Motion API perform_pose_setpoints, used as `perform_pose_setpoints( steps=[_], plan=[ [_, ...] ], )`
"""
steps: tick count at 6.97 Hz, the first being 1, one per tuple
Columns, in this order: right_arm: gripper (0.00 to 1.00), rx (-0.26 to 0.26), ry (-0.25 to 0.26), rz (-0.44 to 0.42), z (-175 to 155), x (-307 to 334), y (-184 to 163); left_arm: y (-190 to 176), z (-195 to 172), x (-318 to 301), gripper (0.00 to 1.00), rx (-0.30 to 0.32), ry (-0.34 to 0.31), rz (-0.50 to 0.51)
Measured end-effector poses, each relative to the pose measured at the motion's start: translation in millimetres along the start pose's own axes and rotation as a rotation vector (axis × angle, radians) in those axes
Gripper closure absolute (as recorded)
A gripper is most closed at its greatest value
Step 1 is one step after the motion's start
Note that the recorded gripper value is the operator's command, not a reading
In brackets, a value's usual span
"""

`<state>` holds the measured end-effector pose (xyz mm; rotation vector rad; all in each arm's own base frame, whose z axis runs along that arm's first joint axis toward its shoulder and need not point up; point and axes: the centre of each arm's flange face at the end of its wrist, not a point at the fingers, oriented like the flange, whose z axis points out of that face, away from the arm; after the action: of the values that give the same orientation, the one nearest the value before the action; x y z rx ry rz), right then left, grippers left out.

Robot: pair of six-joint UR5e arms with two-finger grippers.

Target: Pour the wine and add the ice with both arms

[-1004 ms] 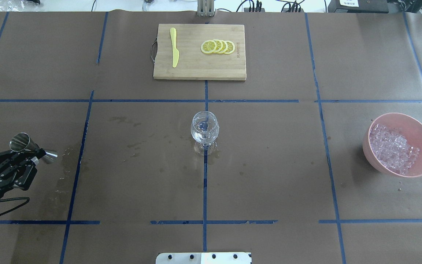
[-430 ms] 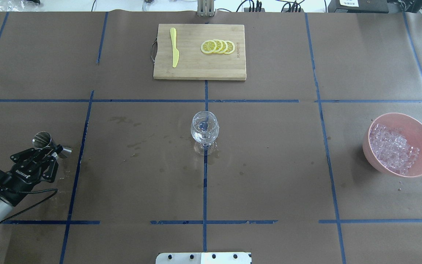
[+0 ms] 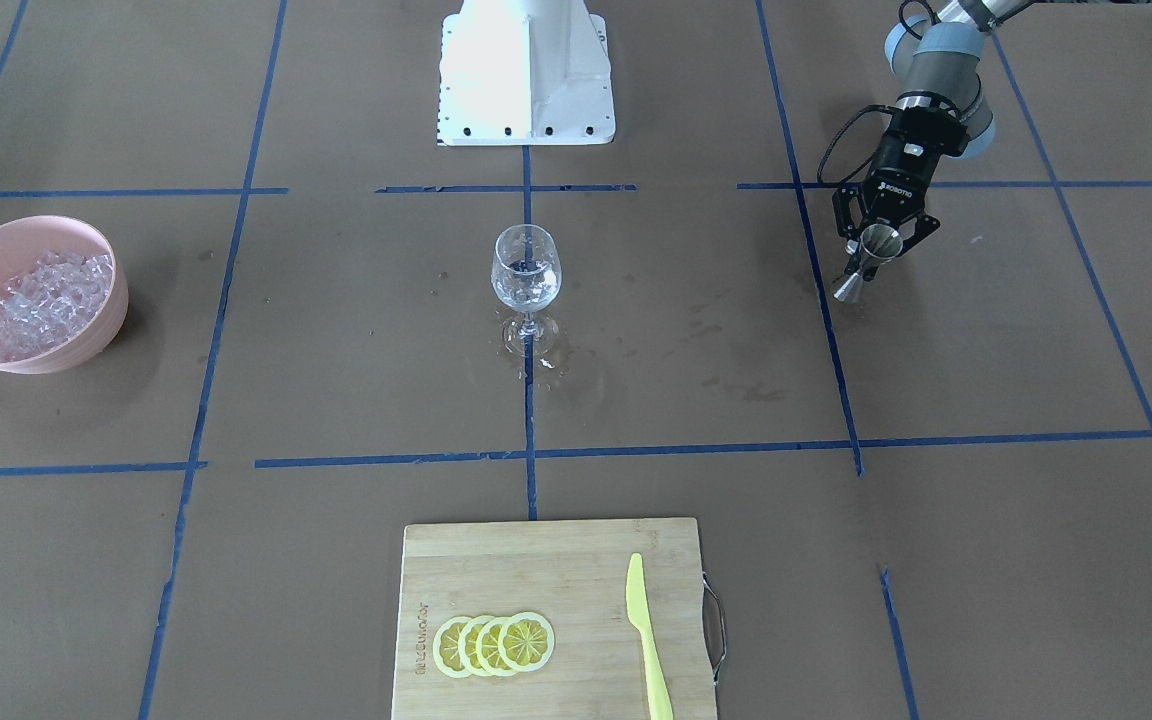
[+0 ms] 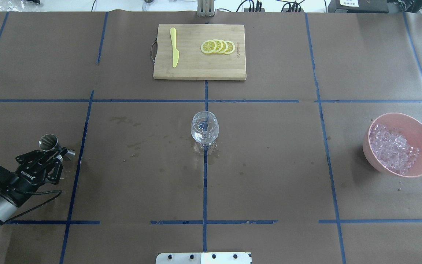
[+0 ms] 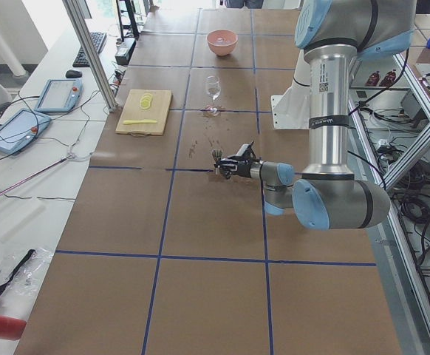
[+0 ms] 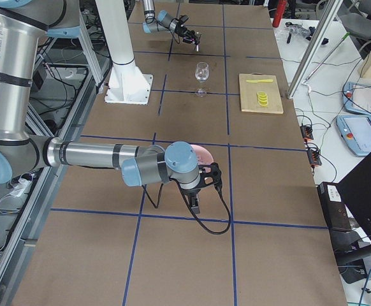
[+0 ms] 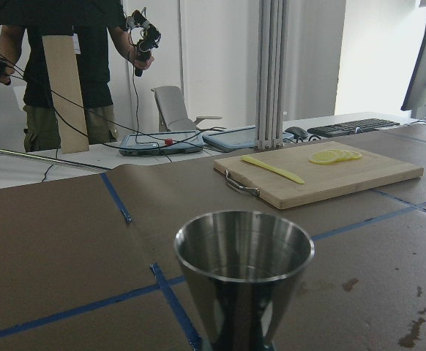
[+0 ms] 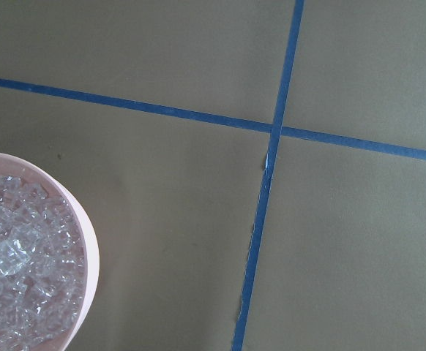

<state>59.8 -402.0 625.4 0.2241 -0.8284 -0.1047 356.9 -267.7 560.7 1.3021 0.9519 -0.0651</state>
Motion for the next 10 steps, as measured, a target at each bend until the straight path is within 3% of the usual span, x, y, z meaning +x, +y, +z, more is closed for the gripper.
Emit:
perform_pose_setpoints(
  steps=[4, 6, 9, 10],
  plan=[
    [0.00, -0.002, 0.000, 0.001, 1, 1, 0, 7, 2, 1, 1.00, -0.041, 0.015, -0.031],
    [0.00, -0.002, 0.000, 0.001, 1, 1, 1, 12, 1, -2, 0.94, -0.049, 0.010, -0.029],
    [0.00, 0.000, 0.000, 0.001, 0, 0, 1, 15, 1, -5, 0.79, -0.055, 0.006, -0.023],
    [0.00, 0.000, 0.000, 0.000, 0, 0, 1, 16, 1, -6, 0.62, -0.056, 0.006, -0.021]
  ],
)
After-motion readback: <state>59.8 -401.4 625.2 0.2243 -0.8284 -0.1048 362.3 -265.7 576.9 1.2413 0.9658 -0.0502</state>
